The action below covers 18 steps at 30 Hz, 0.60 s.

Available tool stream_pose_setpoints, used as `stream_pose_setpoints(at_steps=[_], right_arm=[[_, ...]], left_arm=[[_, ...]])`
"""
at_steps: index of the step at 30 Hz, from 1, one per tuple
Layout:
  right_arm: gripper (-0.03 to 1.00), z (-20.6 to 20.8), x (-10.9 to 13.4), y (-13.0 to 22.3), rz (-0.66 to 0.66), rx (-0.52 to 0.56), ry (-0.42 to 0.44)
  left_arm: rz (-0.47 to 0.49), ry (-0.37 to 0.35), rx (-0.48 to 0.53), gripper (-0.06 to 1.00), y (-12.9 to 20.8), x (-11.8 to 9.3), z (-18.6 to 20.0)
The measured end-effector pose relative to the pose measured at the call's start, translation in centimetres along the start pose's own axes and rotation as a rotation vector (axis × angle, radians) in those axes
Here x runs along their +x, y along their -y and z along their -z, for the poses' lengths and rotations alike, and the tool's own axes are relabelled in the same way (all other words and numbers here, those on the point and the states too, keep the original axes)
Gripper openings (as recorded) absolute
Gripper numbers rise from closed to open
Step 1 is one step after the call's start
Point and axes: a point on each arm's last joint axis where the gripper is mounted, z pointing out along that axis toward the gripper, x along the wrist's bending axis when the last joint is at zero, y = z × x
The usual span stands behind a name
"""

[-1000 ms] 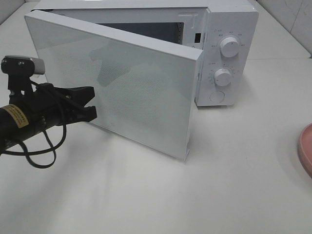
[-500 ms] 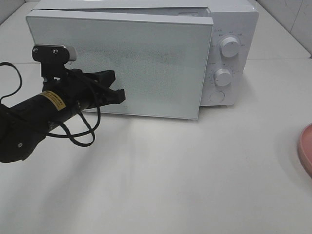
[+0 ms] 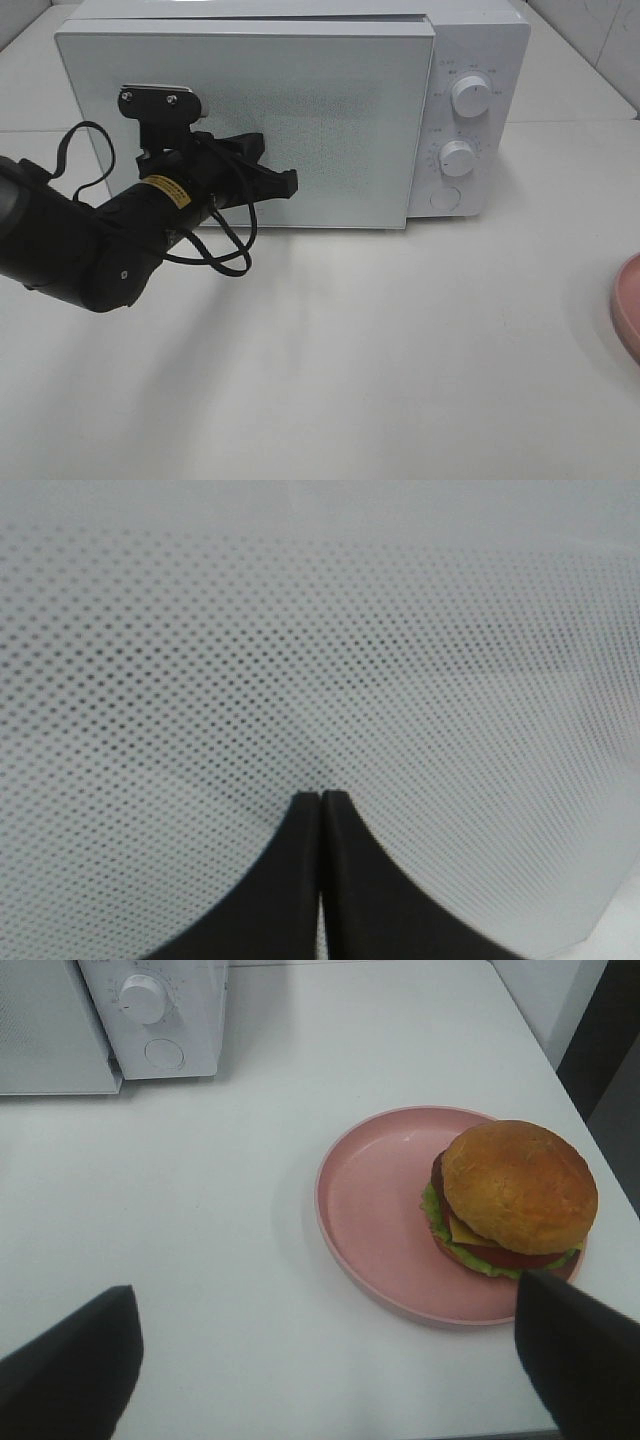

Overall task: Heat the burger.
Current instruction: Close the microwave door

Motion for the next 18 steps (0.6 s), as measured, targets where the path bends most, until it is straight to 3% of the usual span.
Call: stream_pose_setpoints(at_steps=[14,18], right_arm=[[0.98,0.0,0.0,0.0,0.000,0.000,0.000],[0.98,0.0,0.0,0.0,0.000,0.000,0.000]], left_arm=[[-0.102,0.005,-0.004,0.00,-0.9,-1.5,-2.2],[-0.129,0.030,0.034,0.00,-0.7,-2.6,-3.4]])
